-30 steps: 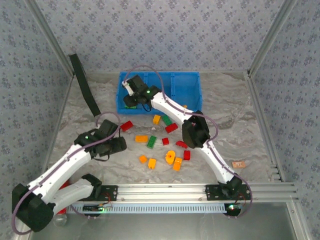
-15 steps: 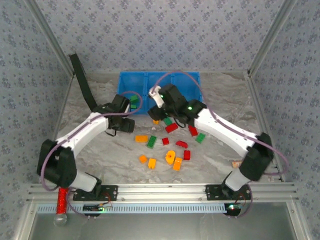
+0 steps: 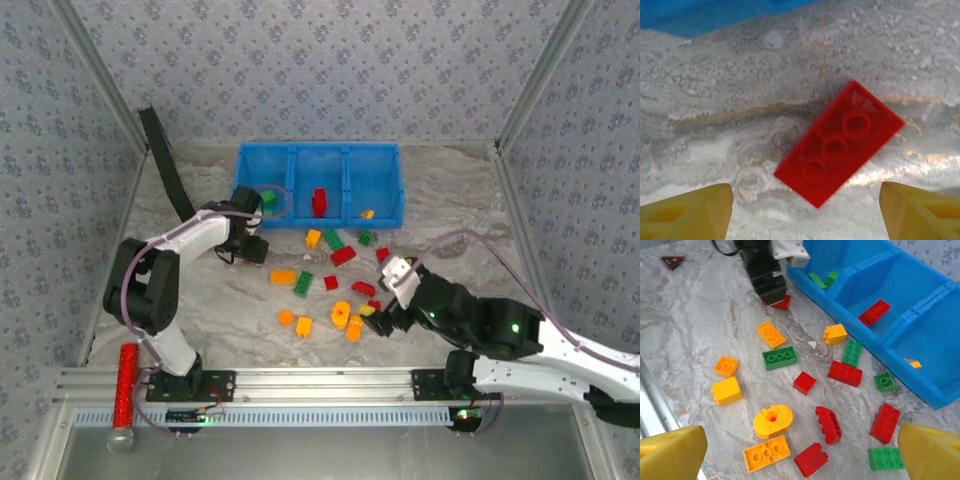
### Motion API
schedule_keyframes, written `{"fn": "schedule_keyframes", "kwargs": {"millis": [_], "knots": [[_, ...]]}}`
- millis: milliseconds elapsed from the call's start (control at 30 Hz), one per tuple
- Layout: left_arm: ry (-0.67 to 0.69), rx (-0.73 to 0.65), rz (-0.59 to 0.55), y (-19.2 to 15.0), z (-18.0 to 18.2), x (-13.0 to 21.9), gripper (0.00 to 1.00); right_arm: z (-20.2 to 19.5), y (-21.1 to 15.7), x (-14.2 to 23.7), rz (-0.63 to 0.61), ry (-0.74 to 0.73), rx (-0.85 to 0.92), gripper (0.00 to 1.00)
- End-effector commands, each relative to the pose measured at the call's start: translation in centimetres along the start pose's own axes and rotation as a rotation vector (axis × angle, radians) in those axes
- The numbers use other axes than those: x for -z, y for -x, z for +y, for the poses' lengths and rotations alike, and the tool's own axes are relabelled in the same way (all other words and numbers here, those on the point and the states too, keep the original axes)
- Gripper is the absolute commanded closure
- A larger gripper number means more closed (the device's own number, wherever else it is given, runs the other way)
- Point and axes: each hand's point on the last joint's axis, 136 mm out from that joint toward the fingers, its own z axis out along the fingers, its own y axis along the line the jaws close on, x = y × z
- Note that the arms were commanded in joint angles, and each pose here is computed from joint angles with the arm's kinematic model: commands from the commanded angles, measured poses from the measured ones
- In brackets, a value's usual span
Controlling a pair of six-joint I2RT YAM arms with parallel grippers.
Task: Sort the legos into containers by color
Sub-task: Pick up the lego from the middle-left of the table.
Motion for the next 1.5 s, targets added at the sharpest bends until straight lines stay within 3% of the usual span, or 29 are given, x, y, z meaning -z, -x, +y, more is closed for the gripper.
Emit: {"fn": "schedule_keyframes", "kwargs": {"millis": [0,167,400,800,1100,1267,1467], "knots": [[-0.054,-0.002,-0.021,1.5,-0.2,-0.4,0.23,-0.7,-2.0,-0.7,0.053,-0.111,0.038,0.00],[-0.085,-0.017,-0.033,2.6,-0.4,-1.1,0.24,0.5,-3.5,-2.7,0.130,-0.108,0.100,0.00],[-0.142,-0.066,0.001,3.7,-1.6,-2.4,0.27,0.9,-2.6,-3.8,0.117,-0.083,0.116,0.03],[-0.173,-0.039,0.147,0.1,-2.5,-4.9,0.37,-0.8,-3.0,-2.9,0.122,-0.117,0.088,0.07],[-0.192,0.032,0.250,-3.9,-2.9,-4.8,0.68,-1.8,-3.5,-3.3,0.129,-0.120,0.053,0.09],[-0.196,0.047,0.240,-3.1,-3.1,-2.5,0.81,-2.2,-3.6,-3.4,0.134,-0.114,0.044,0.11],[-0.217,0.036,0.071,2.9,-4.6,5.0,0.86,-1.6,-4.4,-4.1,0.149,-0.078,0.077,0.09]]}}
